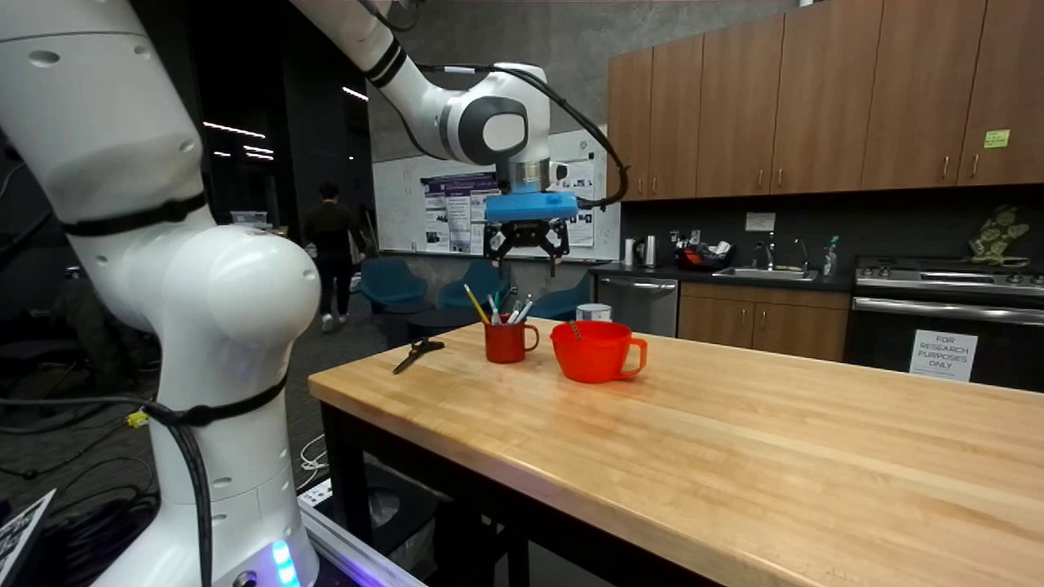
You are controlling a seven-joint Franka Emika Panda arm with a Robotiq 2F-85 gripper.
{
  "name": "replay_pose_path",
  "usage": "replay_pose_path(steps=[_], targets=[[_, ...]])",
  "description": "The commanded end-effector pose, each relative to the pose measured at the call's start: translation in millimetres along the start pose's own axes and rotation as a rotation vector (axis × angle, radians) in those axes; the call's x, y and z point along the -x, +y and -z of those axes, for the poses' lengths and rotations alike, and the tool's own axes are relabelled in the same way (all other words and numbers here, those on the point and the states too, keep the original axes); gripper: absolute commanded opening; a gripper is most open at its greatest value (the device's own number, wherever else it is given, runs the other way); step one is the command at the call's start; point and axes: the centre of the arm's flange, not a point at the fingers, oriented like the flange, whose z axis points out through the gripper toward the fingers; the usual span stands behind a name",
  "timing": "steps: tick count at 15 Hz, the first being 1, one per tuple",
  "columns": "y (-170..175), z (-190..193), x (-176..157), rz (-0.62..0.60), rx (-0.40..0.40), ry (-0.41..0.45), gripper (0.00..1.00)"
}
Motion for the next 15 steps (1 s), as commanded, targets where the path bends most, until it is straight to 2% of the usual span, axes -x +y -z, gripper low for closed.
replay_pose_path(steps=[1,5,15], targets=[[-6,-7,-5,0.030,-0.081,-0.005,1.00],[-19,-12,4,0.000,-0.143,-0.045,1.00],[-30,-25,14,-0.008,-0.174,-0.084,1.00]])
